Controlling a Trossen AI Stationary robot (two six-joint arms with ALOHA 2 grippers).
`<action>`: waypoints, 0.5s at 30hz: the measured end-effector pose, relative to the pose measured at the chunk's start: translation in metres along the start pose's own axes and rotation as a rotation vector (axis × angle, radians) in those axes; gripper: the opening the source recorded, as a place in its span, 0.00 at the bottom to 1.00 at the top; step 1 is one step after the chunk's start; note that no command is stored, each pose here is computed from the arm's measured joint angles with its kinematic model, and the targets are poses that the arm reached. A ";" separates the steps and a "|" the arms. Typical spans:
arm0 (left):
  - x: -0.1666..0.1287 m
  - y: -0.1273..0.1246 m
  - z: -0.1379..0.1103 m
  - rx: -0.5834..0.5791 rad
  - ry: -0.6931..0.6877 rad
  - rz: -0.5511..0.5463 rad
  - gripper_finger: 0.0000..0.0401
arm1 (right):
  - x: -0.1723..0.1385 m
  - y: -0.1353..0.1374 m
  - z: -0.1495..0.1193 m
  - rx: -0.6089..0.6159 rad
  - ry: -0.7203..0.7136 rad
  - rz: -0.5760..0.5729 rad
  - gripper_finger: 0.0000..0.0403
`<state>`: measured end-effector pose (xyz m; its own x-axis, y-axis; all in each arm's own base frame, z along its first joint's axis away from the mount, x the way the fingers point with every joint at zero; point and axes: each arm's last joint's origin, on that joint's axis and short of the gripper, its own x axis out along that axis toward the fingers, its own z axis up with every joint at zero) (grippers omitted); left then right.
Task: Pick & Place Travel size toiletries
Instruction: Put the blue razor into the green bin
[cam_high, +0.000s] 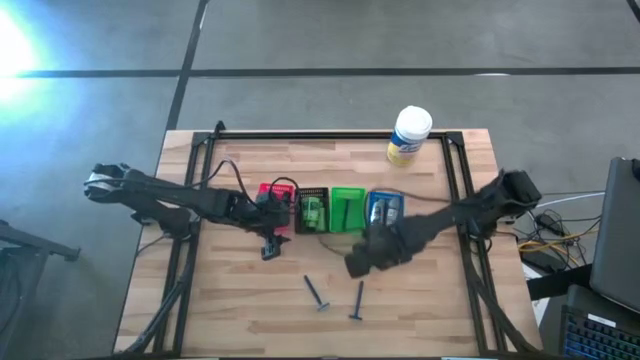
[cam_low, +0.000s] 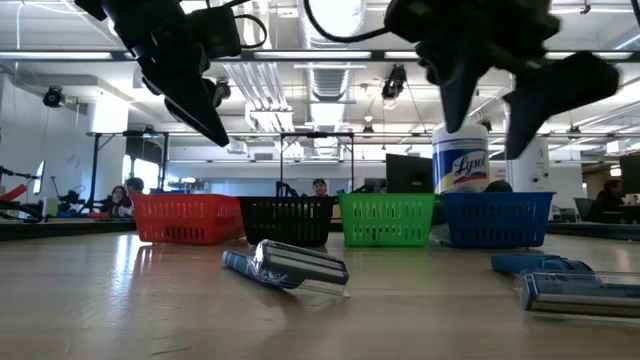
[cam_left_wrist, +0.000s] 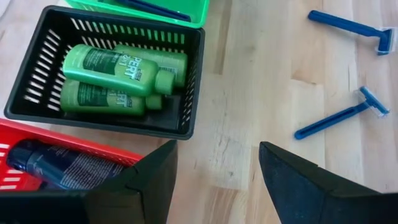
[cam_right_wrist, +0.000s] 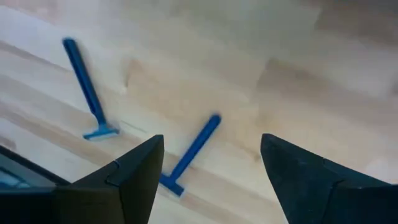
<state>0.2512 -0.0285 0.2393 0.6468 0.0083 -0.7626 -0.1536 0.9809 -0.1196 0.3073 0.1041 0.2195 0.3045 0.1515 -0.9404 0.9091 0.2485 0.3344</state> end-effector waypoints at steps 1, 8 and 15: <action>0.000 0.000 0.000 0.000 0.000 -0.001 0.57 | 0.003 0.000 -0.008 0.016 -0.003 0.000 0.67; 0.000 0.000 -0.001 0.003 0.011 0.002 0.57 | 0.033 0.004 -0.049 0.093 -0.007 0.017 0.70; 0.000 0.001 -0.007 -0.038 0.072 0.018 0.57 | 0.076 0.012 -0.072 0.134 -0.026 0.016 0.73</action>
<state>0.2455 -0.0290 0.2349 0.5889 0.0103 -0.8081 -0.1933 0.9727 -0.1285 0.3206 0.1874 0.1561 0.3246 0.1293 -0.9370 0.9334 0.1164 0.3394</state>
